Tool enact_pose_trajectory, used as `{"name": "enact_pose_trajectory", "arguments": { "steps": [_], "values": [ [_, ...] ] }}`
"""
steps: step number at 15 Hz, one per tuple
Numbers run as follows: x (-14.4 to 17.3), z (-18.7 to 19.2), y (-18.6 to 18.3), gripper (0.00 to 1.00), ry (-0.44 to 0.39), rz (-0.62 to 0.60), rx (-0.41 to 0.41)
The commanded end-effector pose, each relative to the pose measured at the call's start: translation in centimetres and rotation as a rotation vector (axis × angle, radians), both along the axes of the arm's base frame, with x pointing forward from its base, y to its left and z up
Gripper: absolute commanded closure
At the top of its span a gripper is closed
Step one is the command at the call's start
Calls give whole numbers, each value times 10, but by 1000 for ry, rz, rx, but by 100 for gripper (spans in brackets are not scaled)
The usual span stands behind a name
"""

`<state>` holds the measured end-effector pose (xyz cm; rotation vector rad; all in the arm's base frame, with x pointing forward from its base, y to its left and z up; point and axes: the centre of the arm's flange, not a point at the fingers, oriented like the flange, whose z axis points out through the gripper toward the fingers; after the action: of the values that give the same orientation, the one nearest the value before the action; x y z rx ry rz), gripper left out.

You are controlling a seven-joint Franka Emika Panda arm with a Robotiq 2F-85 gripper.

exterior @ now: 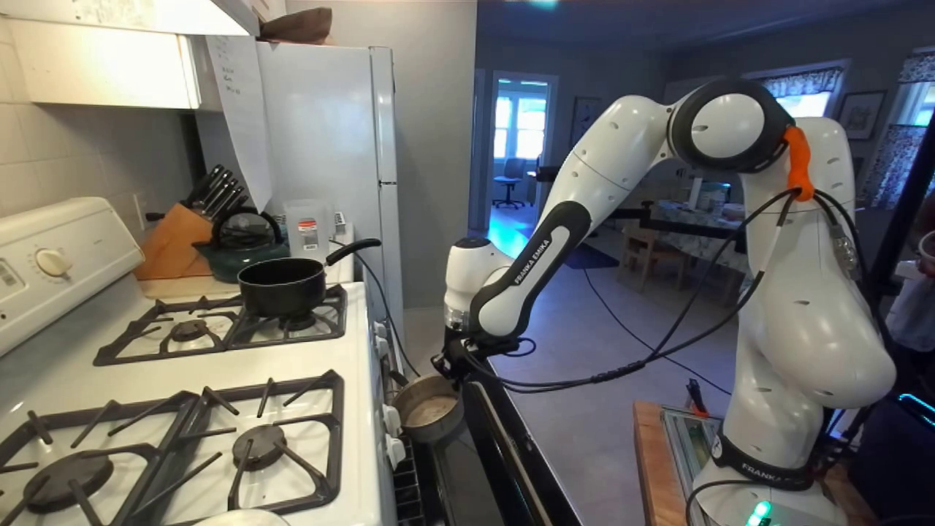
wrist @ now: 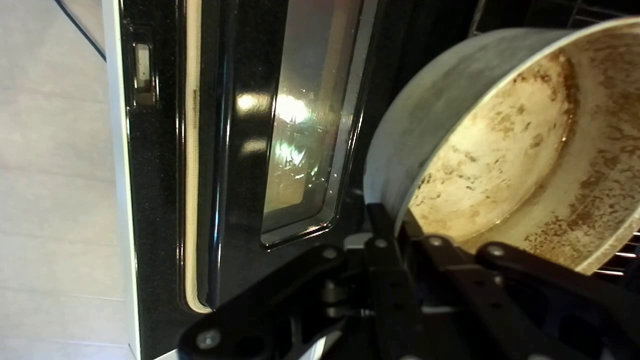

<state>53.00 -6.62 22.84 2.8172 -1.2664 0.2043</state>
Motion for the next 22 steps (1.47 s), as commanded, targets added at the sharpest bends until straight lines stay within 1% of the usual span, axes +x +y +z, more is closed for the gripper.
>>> {"name": "enact_pose_trajectory", "arguments": {
  "steps": [1, 8, 14, 22],
  "values": [
    [21, -12, 5, 98, -40, 18, 21],
    [49, -35, 15, 98, -21, 52, 44],
    [69, -56, 21, 98, -23, 88, 23],
    [85, -83, 25, 98, -1, 116, 12]
  ]
}}
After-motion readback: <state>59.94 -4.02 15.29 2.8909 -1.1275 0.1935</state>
